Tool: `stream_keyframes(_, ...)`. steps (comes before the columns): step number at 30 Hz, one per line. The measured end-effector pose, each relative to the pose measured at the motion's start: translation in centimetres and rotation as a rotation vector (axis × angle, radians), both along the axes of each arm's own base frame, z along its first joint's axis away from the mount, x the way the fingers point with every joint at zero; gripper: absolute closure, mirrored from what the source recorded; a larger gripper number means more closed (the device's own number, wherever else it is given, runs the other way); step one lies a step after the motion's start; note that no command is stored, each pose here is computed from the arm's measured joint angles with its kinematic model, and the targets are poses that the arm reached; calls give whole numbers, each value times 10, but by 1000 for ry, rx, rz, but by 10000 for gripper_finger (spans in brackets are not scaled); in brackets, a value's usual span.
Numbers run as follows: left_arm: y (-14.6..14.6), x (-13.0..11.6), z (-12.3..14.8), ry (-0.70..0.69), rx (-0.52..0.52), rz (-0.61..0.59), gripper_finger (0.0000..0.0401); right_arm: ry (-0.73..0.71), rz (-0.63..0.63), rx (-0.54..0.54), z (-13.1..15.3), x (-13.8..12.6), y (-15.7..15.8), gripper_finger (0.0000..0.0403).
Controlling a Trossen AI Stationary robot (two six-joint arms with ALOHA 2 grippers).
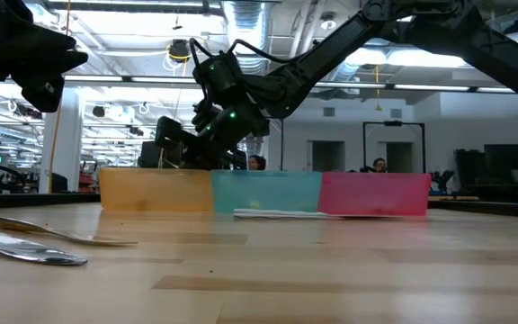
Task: Sort silverware by color (type)
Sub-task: Put the gold table knife into the orange bin, then put the blue patterned table knife into the red bin
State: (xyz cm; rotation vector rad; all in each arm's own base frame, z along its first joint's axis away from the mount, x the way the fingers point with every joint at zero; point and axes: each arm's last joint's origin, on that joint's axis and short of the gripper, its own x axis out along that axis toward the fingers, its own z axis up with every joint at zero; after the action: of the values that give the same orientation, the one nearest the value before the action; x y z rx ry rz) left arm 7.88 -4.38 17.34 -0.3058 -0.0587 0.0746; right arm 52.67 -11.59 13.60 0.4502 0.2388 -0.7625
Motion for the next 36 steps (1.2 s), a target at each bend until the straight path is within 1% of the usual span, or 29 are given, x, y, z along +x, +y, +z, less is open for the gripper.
stream_keyframes(3,0,0,0,-1,-12,-1,312,0,3,-5,0,0,0,348)
stream_keyframes(6,0,0,0,-1,-16,-1,312,23,34,-26,0,0,0,342)
stream_keyframes(17,0,0,0,-1,-17,-1,312,20,38,-23,0,0,-1,274)
stream_keyframes(20,0,0,0,-2,-22,-1,312,5,45,-23,1,1,-1,266)
stream_keyframes(23,0,0,0,-1,-5,0,312,-10,64,-29,8,1,-1,264)
stream_keyframes(25,0,0,0,0,7,0,312,-21,72,-47,15,0,-1,266)
stream_keyframes(28,0,0,0,0,8,0,312,-77,80,-59,38,-1,-1,268)
stream_keyframes(31,0,0,0,1,9,0,312,-109,143,-72,59,-3,3,269)
stream_keyframes(34,0,0,0,1,9,0,312,-99,203,-110,74,-5,11,270)
stream_keyframes(36,0,0,0,1,9,0,312,-107,241,-144,88,-6,18,270)
